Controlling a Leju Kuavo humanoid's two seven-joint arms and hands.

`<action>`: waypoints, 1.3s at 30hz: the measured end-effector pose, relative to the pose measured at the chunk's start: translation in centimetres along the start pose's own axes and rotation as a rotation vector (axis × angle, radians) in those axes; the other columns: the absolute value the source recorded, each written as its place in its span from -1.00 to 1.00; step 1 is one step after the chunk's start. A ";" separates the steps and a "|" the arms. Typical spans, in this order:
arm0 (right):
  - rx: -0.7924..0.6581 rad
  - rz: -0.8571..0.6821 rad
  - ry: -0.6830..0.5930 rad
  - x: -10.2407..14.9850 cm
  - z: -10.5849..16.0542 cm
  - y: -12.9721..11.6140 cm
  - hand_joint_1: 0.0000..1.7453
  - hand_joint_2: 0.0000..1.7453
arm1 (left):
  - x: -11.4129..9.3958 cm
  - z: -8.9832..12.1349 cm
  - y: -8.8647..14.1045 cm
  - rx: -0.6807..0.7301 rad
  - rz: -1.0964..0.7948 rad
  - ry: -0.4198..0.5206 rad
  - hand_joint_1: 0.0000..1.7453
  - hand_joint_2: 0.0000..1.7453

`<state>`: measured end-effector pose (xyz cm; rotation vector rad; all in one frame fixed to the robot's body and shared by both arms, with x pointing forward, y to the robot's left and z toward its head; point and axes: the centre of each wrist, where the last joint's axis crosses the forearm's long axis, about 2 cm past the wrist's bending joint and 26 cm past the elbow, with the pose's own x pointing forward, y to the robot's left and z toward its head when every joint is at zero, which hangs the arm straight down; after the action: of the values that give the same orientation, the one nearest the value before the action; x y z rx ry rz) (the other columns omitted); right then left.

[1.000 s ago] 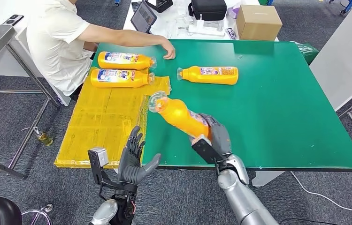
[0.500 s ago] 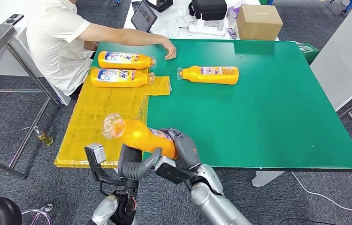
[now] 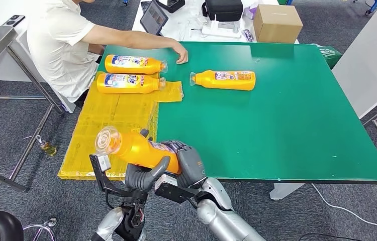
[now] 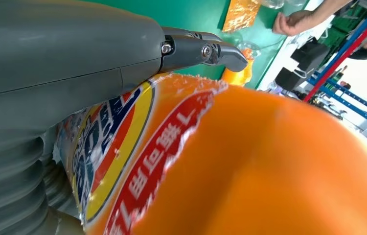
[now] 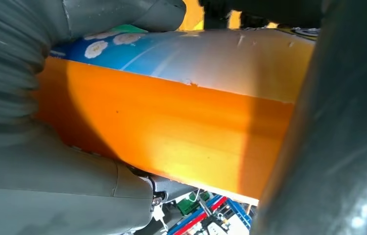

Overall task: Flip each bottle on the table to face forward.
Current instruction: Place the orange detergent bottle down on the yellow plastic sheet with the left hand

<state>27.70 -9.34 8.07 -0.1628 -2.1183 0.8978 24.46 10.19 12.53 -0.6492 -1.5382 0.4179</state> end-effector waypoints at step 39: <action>-0.496 -0.003 -0.162 4.4 2.3 -3.9 -1.00 -1.00 | 5.0 -4.3 13.5 0.187 -1.323 -0.289 0.95 1.00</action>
<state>23.82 -11.79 12.40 -0.3486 -2.4599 0.3770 30.75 23.20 8.38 0.6462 -1.8241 -0.3756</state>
